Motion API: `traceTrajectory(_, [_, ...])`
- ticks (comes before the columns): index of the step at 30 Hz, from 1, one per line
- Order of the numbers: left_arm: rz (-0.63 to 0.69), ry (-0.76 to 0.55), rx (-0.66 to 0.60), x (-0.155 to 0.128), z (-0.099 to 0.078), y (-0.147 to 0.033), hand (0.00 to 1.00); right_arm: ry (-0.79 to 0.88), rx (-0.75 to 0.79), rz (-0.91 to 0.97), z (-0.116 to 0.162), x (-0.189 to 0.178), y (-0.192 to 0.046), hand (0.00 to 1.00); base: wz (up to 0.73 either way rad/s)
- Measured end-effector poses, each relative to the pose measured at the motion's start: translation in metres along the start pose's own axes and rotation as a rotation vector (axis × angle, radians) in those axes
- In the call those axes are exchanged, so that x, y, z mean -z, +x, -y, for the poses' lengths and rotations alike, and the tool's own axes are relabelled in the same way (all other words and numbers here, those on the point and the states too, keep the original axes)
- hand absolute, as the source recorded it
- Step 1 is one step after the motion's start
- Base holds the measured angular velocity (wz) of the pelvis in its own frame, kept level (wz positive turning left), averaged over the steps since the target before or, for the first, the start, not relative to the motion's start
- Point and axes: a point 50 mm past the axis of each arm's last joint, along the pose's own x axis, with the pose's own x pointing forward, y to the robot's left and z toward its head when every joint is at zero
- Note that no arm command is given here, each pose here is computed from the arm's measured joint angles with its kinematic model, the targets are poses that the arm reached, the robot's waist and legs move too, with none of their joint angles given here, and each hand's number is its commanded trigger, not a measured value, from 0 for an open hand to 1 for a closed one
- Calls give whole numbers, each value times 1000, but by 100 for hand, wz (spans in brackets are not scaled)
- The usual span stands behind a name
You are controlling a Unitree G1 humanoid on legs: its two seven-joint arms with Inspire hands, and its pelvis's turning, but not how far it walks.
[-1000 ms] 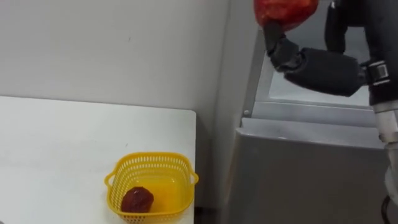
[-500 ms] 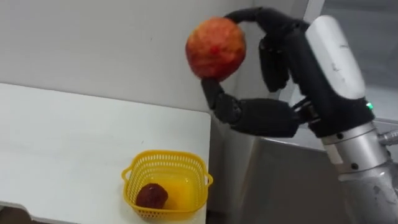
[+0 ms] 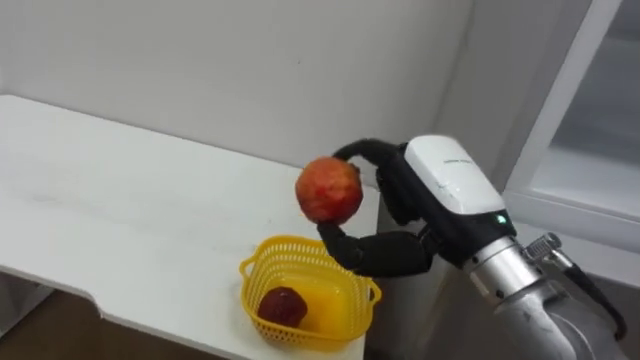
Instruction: Retrieve from the upper fridge
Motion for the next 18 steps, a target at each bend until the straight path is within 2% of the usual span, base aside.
traceTrajectory(9, [16, -1, -2, -8, 0, 1, 0, -35, -142, -78, -31, 16, -5, 100, 3])
traceTrajectory(18, [30, 0, -3, -12, -2, 1, 0, -72, -186, -133, -42, 26, -3, 100, 5])
